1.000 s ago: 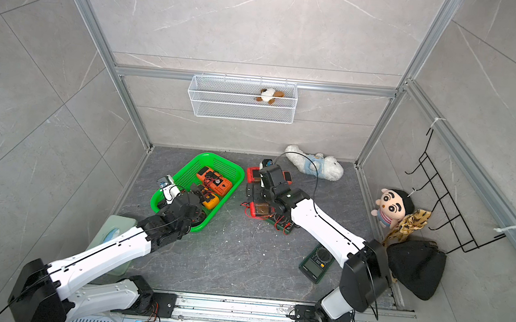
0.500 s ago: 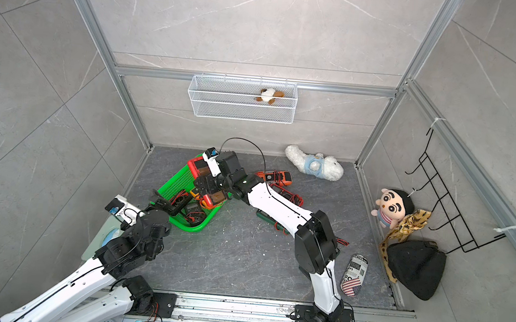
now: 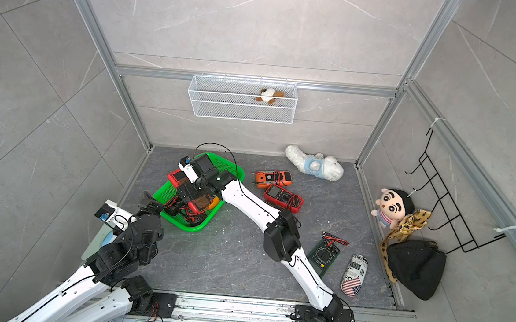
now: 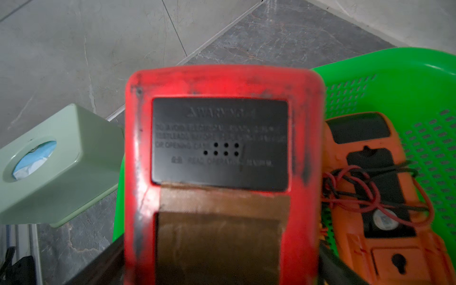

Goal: Put the multimeter into the basket
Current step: Place the multimeter in the basket.

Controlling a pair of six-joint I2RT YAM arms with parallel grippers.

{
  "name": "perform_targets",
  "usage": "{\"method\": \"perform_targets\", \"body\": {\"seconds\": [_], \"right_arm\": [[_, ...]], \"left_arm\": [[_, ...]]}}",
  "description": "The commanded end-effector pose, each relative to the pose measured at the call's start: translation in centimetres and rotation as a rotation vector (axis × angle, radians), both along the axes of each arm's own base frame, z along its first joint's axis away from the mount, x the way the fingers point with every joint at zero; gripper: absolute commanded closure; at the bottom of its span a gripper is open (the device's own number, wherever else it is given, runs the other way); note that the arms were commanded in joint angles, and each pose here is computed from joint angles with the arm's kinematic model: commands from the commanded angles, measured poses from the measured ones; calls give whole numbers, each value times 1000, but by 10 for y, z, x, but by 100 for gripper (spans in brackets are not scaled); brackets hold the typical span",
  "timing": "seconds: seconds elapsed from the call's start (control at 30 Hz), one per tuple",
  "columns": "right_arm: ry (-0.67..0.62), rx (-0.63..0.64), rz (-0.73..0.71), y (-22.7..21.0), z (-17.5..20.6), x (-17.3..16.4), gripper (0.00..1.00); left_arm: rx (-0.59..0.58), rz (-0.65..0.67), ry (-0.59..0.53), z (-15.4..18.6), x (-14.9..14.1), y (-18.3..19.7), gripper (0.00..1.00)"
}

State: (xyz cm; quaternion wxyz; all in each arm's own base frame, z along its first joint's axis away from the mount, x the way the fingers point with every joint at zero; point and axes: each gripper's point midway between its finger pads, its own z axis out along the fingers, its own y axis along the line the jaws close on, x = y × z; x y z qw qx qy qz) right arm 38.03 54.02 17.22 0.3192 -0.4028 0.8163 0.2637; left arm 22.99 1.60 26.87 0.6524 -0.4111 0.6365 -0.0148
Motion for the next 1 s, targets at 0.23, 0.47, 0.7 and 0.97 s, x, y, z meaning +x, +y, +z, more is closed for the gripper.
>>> {"method": "perform_targets", "body": {"seconds": [0.23, 0.47, 0.7, 0.97], "right_arm": [[29, -107, 13, 0, -32, -7, 100], [57, -147, 9, -5, -52, -12, 100], [82, -217, 30, -5, -79, -22, 93], [72, -257, 73, 0, -94, -35, 48]], "left_arm": [[28, 27, -6, 9, -2, 4, 2], [33, 35, -10, 11, -3, 6, 2], [38, 38, -13, 14, -3, 5, 2], [58, 30, 8, 14, 3, 0, 2]]}}
